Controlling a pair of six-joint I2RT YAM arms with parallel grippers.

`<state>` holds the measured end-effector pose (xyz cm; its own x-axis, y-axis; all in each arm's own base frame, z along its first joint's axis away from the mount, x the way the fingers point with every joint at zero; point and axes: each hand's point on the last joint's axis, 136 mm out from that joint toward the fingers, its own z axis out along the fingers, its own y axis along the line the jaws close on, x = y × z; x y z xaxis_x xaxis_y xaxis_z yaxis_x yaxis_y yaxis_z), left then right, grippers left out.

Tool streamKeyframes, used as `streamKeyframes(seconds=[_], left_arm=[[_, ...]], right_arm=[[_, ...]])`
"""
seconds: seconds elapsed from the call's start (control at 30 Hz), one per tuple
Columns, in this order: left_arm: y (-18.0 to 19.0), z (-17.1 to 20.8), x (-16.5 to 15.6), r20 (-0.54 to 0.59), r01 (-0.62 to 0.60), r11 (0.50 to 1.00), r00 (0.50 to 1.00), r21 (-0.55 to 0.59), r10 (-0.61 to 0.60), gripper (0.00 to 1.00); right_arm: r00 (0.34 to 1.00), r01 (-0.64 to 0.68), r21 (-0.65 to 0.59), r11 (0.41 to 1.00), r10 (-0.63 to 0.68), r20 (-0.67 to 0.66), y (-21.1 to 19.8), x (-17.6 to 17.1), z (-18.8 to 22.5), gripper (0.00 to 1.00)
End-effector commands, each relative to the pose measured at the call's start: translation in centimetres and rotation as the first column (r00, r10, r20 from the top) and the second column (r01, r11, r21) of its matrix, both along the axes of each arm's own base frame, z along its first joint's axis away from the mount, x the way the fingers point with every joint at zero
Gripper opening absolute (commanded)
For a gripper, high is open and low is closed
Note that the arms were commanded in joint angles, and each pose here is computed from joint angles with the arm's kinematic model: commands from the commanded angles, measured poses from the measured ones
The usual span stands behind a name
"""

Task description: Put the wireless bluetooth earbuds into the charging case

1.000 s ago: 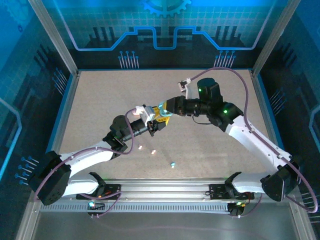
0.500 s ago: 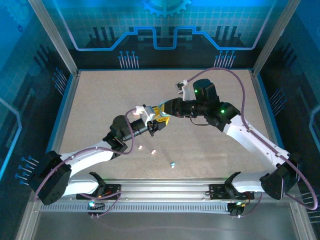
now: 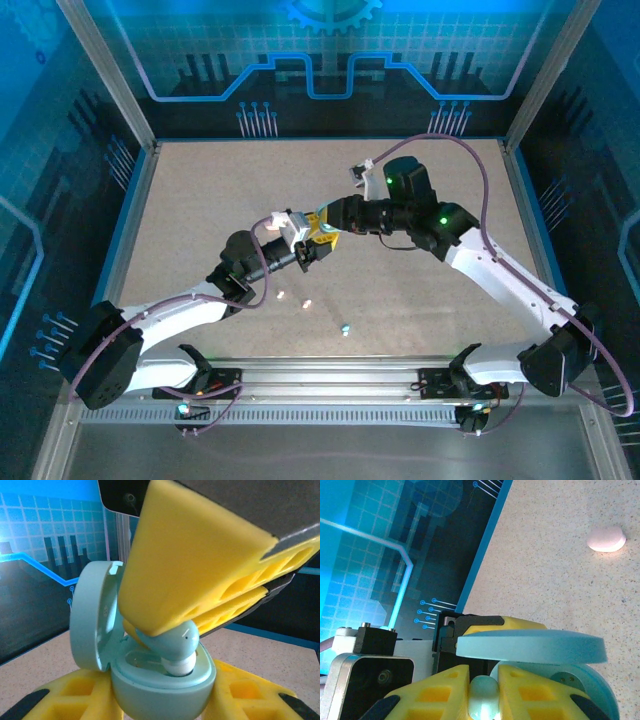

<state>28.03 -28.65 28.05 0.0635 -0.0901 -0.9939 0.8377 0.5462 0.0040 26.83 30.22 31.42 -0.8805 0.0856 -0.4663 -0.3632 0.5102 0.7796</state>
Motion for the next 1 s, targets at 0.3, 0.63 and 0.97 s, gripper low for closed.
streamKeyframes(seconds=[0.3, 0.63, 0.97], left_arm=[[0.1, 1.6, -0.1, 0.061, -0.012, 0.999, 0.998, -0.041, 0.014, 0.28], [0.0, 1.5, -0.3, 0.055, -0.004, 0.999, 0.998, -0.04, 0.006, 0.27], [0.5, 1.3, -0.4, 0.056, -0.019, 0.999, 0.998, -0.036, 0.021, 0.27]], right_arm=[[0.999, -0.03, -0.1, 0.995, 0.025, -0.045, 0.2, -1.1, -1.4, 0.25], [1.0, 0.014, -0.142, 0.99, -0.016, -0.01, -0.7, -0.6, -0.9, 0.33], [0.997, 0.004, -0.11, 0.994, 0.004, 0.075, -1.3, -1.4, 1.8, 0.46]])
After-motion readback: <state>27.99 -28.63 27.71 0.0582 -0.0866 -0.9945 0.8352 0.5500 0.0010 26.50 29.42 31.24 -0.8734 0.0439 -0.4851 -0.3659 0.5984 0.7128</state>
